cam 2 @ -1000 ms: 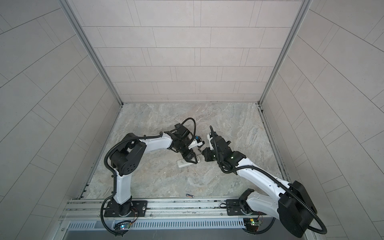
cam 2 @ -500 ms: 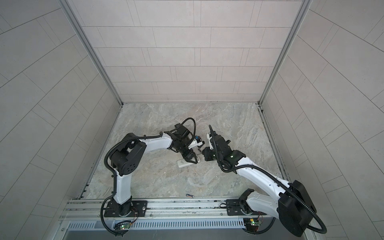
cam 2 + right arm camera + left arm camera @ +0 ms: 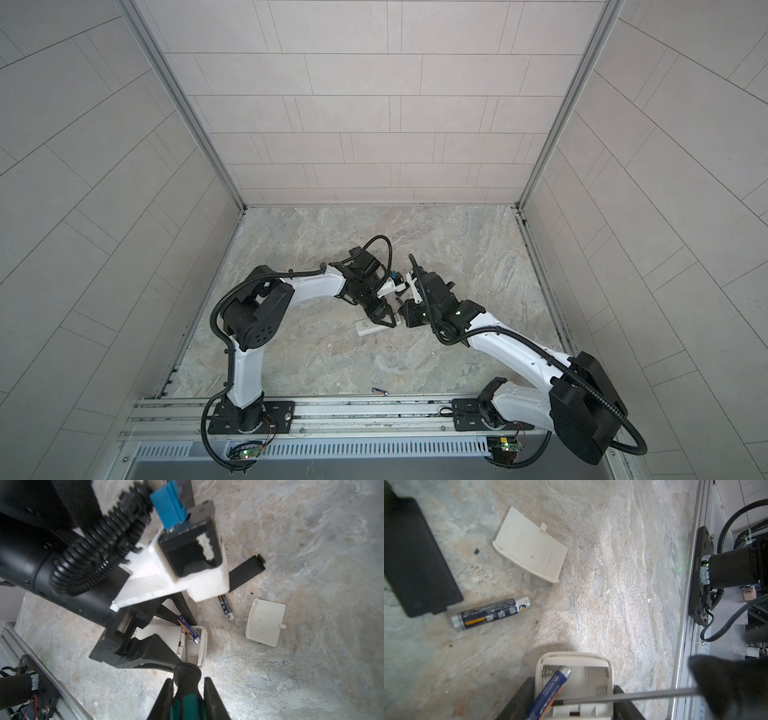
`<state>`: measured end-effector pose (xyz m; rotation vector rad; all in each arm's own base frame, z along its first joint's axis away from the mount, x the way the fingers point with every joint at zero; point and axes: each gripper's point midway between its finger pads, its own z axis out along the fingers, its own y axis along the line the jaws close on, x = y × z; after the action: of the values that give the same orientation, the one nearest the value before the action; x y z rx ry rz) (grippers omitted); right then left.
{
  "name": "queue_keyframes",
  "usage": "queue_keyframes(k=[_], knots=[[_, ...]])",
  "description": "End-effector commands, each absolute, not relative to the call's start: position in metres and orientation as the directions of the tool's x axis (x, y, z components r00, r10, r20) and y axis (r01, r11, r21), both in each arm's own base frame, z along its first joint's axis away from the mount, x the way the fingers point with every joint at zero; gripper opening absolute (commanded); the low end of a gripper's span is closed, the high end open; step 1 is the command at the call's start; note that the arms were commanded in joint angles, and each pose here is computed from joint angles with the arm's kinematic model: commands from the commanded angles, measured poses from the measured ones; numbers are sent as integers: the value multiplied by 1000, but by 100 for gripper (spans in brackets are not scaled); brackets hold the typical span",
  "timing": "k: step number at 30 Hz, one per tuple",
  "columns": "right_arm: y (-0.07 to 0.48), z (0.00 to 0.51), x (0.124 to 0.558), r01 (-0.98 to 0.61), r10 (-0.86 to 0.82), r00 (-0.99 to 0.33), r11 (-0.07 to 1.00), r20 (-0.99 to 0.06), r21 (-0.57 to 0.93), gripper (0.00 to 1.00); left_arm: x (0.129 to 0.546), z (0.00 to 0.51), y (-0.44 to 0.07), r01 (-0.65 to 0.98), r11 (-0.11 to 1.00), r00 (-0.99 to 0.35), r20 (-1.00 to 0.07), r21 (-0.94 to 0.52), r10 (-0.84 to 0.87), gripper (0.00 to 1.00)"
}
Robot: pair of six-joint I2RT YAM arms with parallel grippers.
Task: Unload the batteries from the remote control
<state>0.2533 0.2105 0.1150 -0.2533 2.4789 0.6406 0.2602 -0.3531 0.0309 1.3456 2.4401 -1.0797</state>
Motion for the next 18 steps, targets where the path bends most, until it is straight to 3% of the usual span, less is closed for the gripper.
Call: queue_keyframes(k=[1, 11, 18], knots=[[215, 116, 256, -341, -82, -808, 873, -583, 350, 0, 252, 14, -345, 754, 370, -611, -373, -543, 698, 40], [200, 124, 264, -322, -125, -749, 927, -650, 192, 0, 251, 14, -345, 748, 374, -615, -363, -548, 699, 40], [188, 145, 268, -290, -88, -696, 942, -712, 168, 0, 251, 13, -343, 739, 381, -623, -351, -555, 699, 40]])
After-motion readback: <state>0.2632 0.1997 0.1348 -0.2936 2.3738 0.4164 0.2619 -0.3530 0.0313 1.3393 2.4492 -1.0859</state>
